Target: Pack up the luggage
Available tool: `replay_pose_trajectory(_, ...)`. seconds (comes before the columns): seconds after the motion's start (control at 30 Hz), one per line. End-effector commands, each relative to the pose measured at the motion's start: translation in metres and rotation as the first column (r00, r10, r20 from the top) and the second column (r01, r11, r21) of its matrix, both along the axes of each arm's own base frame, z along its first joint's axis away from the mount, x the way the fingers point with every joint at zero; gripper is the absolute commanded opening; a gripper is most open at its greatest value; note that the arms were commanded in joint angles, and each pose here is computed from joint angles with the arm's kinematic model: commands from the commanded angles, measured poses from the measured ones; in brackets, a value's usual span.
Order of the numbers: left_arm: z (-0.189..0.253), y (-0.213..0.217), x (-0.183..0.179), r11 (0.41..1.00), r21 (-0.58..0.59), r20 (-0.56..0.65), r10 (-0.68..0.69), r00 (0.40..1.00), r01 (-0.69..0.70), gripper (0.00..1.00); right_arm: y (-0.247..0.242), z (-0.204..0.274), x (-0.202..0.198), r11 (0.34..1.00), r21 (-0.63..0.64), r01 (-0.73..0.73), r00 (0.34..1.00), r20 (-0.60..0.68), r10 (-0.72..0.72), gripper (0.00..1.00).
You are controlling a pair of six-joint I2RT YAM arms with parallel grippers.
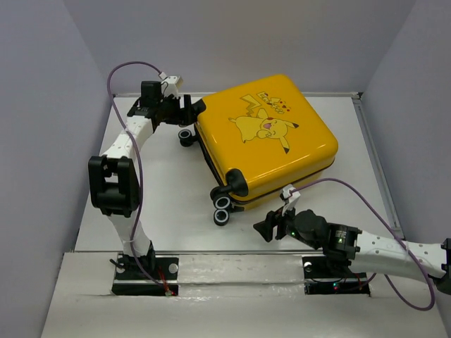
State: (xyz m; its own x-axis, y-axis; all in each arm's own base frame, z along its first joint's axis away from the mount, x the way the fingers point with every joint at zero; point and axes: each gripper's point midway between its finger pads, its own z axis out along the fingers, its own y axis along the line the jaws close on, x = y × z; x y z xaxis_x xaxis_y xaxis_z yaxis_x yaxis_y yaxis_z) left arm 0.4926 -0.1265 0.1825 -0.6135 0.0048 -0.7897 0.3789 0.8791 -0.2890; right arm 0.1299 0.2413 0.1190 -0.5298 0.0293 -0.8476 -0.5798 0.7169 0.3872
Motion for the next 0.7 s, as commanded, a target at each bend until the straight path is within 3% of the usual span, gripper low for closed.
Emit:
replay_pose_trajectory(0.0, 0.029, 0.002, 0.016, 0.998, 0.057, 0.116, -0.040, 0.992, 0.034, 0.89, 0.009, 0.026, 0.004, 0.998, 0.055, -0.011, 0.999, 0.038, 0.009, 0.71)
replay_pose_trajectory(0.1, 0.038, 0.001, 0.019, 0.997, 0.068, 0.144, -0.058, 0.988, 0.049, 0.90, 0.010, 0.026, 0.005, 0.999, 0.044, -0.014, 0.999, 0.046, 0.012, 0.71)
replay_pose_trajectory(0.2, 0.031, -0.002, 0.018, 0.995, 0.066, 0.123, -0.076, 0.989, 0.068, 0.83, 0.009, 0.028, 0.008, 0.999, 0.039, -0.006, 0.999, 0.052, 0.004, 0.71)
replay_pose_trajectory(0.3, 0.022, -0.006, 0.014, 0.995, 0.050, 0.106, -0.096, 0.990, 0.091, 0.58, 0.008, 0.028, 0.009, 0.999, 0.043, -0.004, 0.999, 0.051, 0.002, 0.71)
replay_pose_trajectory(0.33, 0.022, -0.006, 0.014, 0.995, 0.050, 0.110, -0.094, 0.989, 0.089, 0.43, 0.007, 0.027, 0.011, 0.999, 0.045, -0.006, 0.999, 0.044, 0.004, 0.71)
replay_pose_trajectory(0.4, 0.015, -0.004, 0.012, 0.995, 0.055, 0.096, -0.085, 0.992, 0.080, 0.31, 0.005, 0.027, 0.014, 0.999, 0.047, -0.005, 0.999, 0.034, 0.003, 0.72)
replay_pose_trajectory(0.5, 0.009, 0.000, 0.013, 0.997, 0.065, 0.085, -0.056, 0.995, 0.051, 0.07, -0.007, 0.021, 0.029, 0.998, 0.021, 0.064, 0.998, 0.006, -0.064, 0.73)
replay_pose_trajectory(0.57, 0.009, 0.009, 0.016, 0.997, 0.074, 0.094, 0.008, 0.996, -0.015, 0.06, -0.018, 0.017, 0.038, 0.993, 0.003, 0.116, 0.993, -0.028, -0.115, 0.71)
replay_pose_trajectory(0.67, -0.003, 0.025, 0.014, 0.987, 0.100, 0.072, 0.117, 0.990, -0.124, 0.06, -0.033, 0.024, 0.057, 0.978, 0.023, 0.207, 0.978, -0.040, -0.206, 0.32)
